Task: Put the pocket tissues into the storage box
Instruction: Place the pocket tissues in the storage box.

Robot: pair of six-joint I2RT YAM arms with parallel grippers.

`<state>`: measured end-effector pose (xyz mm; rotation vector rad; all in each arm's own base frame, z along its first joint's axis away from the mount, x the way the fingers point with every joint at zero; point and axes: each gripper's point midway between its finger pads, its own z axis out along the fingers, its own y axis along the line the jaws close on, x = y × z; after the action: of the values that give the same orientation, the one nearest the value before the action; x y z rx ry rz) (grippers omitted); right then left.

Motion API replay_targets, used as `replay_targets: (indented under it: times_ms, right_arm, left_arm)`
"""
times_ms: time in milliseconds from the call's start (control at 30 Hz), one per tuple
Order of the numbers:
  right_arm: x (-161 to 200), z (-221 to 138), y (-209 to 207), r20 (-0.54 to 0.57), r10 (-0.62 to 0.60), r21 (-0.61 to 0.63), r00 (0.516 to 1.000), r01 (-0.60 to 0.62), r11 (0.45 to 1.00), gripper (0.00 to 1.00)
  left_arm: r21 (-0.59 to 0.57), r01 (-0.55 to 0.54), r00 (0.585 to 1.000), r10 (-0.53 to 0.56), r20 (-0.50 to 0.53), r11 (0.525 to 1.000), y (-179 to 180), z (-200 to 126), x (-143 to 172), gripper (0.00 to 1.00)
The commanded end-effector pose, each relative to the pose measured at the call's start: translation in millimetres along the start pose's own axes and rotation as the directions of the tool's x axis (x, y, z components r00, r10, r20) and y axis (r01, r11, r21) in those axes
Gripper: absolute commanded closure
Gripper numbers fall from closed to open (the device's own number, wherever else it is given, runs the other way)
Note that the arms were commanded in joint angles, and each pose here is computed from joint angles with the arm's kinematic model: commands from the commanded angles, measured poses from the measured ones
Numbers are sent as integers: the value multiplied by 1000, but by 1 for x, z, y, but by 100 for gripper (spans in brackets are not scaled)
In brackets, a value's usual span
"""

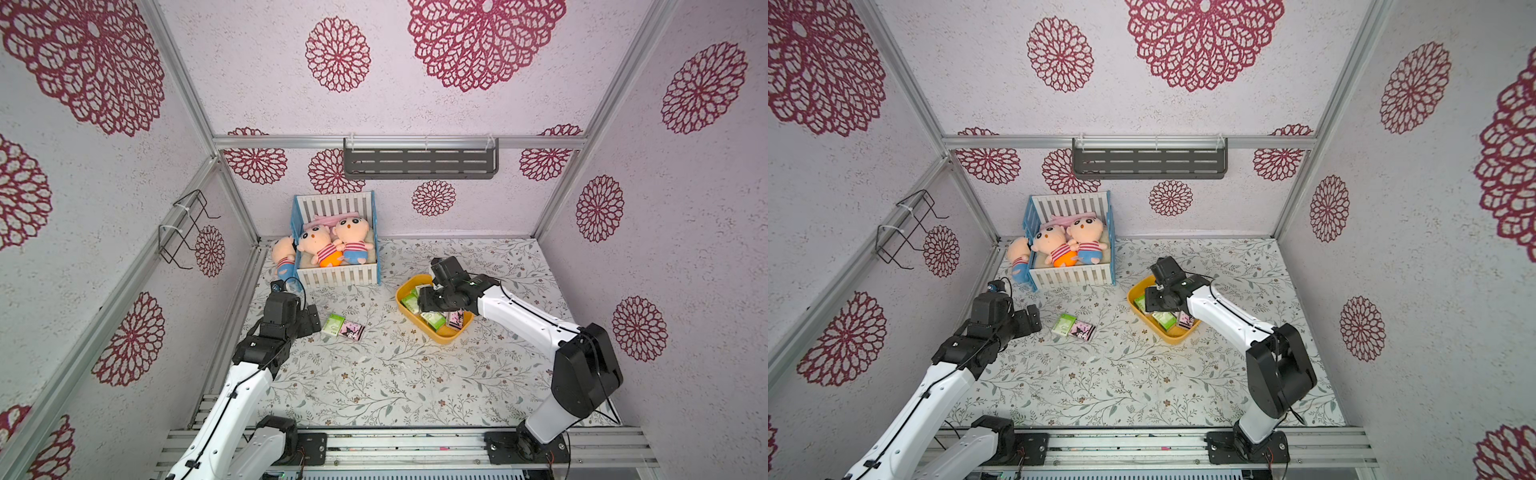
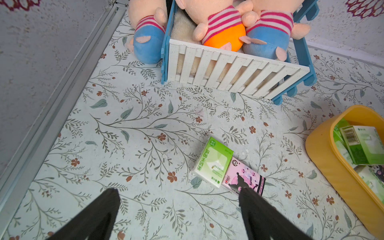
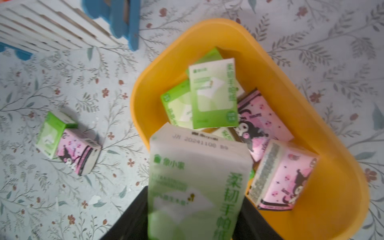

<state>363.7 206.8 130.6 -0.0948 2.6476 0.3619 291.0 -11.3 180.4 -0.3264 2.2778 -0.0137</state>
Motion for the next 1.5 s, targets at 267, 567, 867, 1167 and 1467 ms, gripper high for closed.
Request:
replay_targets:
  times_ms: [267,567,867,1167,1467]
  right_arm:
    - [-3,20,-38,-27,4,88,1000,-1,996,39]
    - [20,37,-46,-76,25,98,997,-17,995,38]
    - [15,49,-47,-83,16,113,996,-6,994,37]
    - [3,57,-45,-93,12,127,996,0,992,34]
    - [-11,60,-40,-71,3,121,997,6,993,33]
  left_arm:
    - [7,-17,1000,17,15,1000,-4,-4,-6,3]
    - [6,-17,1000,17,19,1000,-3,-5,-7,3]
    - [2,-18,1000,18,14,1000,-3,-4,-6,3]
    - [-4,-21,1000,21,16,1000,-2,-4,-7,3]
    - [-5,-21,1000,21,19,1000,-1,-5,-7,3]
